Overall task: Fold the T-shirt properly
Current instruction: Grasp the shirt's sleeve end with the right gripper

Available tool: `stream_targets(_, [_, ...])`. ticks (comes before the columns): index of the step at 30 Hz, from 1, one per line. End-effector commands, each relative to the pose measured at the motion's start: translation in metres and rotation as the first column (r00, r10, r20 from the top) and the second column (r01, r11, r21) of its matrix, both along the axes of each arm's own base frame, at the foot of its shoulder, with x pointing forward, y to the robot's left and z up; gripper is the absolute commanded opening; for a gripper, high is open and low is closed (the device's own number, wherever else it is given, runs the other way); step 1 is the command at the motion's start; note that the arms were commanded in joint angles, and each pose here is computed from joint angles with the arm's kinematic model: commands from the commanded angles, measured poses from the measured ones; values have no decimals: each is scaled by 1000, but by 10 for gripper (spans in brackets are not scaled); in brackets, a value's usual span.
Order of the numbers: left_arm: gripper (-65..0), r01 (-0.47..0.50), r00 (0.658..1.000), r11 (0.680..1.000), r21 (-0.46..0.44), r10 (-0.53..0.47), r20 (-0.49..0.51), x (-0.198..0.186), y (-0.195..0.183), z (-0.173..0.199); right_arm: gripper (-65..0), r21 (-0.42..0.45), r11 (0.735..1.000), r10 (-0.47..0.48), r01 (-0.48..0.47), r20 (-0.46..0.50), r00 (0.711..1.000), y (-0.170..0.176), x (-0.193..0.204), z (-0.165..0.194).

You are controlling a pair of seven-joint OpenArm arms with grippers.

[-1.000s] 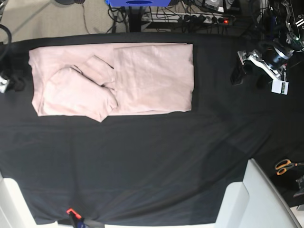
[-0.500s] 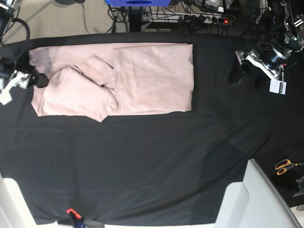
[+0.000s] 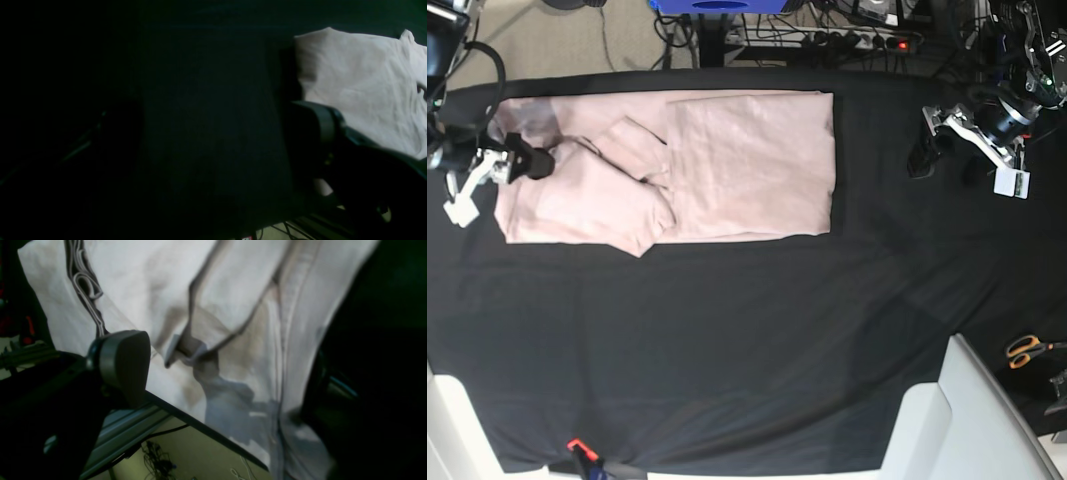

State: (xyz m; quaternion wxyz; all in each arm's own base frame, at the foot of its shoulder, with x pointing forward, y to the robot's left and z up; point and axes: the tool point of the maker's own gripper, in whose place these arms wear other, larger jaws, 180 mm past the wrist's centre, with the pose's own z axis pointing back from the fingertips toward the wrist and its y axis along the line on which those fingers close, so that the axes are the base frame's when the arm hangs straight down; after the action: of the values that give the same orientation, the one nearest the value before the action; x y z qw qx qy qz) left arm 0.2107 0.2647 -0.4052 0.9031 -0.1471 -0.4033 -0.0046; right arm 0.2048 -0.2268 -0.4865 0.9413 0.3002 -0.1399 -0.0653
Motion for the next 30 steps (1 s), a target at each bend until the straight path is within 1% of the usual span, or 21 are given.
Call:
stream_targets(1, [0, -3, 999, 1000, -5, 3, 32, 5, 4, 7, -66, -25, 998, 46, -49, -108, 993, 6, -22, -15])
stream_targets(8, [0, -38, 999, 999, -27, 38, -8, 1, 11, -8, -66, -25, 998, 47, -49, -94, 995, 6, -15, -12])
stream_targets(10, [0, -36, 999, 999, -25, 36, -7, 1, 11, -8, -71, -10, 999, 51, -52, -95, 994, 15, -15, -14])
stream_targets(14, [0, -34, 999, 999, -27, 34, 0, 2, 10, -6, -141, 11, 998, 56, -55, -97, 994, 26, -16, -17])
stream_targets(21, [0, -36, 999, 999, -28, 36, -3, 2, 10, -7, -161, 9, 999, 44, -44, -78, 996, 26, -11, -15])
stream_targets(22, [0, -37, 999, 999, -27, 36, -4, 1, 11, -8, -185, 7, 999, 37, -36, -70, 997, 25, -9, -15])
stream_targets(23, [0, -37, 999, 999, -27, 36, -4, 1, 11, -8, -222, 7, 999, 35, -34, -66, 997, 25, -9, -16])
stream_targets(27, [0, -37, 999, 999, -27, 36, -4, 1, 11, -8, -426, 3, 1000, 31, -31, -63, 998, 23, -8, -16])
stream_targets(30, [0, -37, 999, 999, -30, 37, -2, 2, 10, -7, -575, 7, 1000, 6, -5, -25, 1000, 25, 1, -14])
